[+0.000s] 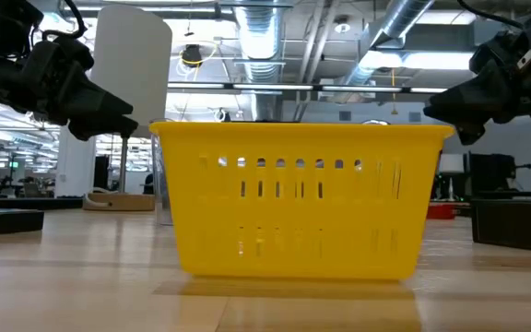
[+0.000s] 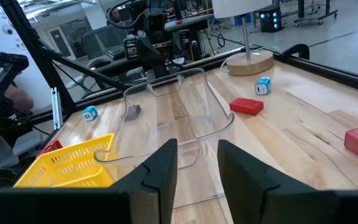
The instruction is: Pick & Place Office items
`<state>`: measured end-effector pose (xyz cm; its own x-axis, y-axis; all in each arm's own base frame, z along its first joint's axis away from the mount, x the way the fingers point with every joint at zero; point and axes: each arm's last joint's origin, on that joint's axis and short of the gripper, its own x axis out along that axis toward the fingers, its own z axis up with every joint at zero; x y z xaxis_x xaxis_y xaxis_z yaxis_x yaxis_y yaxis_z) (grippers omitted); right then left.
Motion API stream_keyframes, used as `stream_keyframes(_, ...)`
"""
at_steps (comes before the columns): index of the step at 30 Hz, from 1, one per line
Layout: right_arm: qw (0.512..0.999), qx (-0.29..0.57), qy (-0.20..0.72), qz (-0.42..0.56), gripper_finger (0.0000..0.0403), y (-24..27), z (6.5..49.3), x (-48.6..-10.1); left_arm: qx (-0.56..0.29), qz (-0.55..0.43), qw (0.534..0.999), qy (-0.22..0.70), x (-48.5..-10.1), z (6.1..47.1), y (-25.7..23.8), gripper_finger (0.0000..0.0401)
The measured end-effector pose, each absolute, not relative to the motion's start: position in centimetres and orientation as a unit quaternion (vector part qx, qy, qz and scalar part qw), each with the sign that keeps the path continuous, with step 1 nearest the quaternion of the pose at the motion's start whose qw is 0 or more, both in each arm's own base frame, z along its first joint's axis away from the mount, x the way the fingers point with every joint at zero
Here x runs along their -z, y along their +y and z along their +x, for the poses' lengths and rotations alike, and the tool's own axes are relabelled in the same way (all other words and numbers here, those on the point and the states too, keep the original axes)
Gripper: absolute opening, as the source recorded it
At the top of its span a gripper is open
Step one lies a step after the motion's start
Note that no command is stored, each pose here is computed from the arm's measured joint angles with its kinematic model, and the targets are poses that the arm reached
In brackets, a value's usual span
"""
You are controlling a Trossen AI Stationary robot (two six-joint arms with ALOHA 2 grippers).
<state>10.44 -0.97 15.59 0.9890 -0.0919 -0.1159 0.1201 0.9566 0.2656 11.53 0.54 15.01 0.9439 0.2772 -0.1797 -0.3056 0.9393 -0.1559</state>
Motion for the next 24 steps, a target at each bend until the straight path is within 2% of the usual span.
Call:
stream_keyframes(4,0.988,0.054,0.051,0.137,0.0109,-0.98,10.44,-15.61,-0.149,-0.072,0.983,0.080,-15.02,11.53,0.55,0.0253)
stream_keyframes(8,0.988,0.054,0.051,0.137,0.0109,-0.98,10.43,-15.60,-0.143,0.132,0.975,0.109,-15.05,11.51,0.67,0.0253)
stream_keyframes(10,0.988,0.054,0.051,0.137,0.0109,-0.98,10.44,-15.60,-0.139,0.173,0.968,0.115,-15.04,11.51,0.67,0.0253)
stream_keyframes(24,0.990,0.053,0.052,0.119,0.0109,-0.98,10.43,-15.60,-0.135,0.204,0.962,0.119,-15.05,11.51,0.67,0.0253)
